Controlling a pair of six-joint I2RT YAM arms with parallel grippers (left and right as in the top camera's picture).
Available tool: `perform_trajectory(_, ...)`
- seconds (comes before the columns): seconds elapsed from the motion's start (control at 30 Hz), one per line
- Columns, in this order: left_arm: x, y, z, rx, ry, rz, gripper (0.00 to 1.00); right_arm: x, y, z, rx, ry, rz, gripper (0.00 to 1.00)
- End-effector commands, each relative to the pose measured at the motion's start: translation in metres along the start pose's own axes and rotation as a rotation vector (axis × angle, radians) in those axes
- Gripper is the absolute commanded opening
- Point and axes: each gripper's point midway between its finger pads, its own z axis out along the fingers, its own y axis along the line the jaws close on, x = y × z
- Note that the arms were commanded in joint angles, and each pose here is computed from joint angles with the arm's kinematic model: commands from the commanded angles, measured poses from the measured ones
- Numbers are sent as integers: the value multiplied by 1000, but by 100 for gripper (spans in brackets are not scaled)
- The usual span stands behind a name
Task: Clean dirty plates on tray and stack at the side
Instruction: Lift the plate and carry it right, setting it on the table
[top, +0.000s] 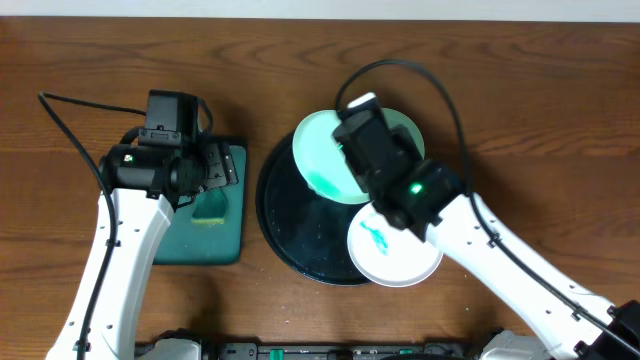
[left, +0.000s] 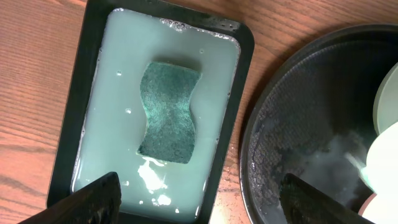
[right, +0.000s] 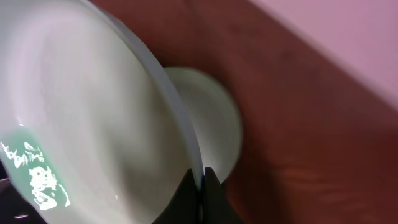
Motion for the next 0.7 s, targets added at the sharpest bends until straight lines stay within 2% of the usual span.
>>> perform_trajectory(0.0, -2, 0, -4, 1, -14, -8, 82, -22, -15, -24, 225, -84, -187, 1)
perform_trajectory(0.33, -2, 0, -4, 1, -15, -8, 82, -42, 11, -83, 493, -198, -491, 1)
perform_trajectory(0.43, -2, 0, -4, 0, -14, -8, 82, -44, 18, -108, 634, -201, -637, 1)
perform_trajectory(0.67, -2, 0, -4, 0, -14, -7, 82, -44, 33, -131, 697, -228, -725, 1)
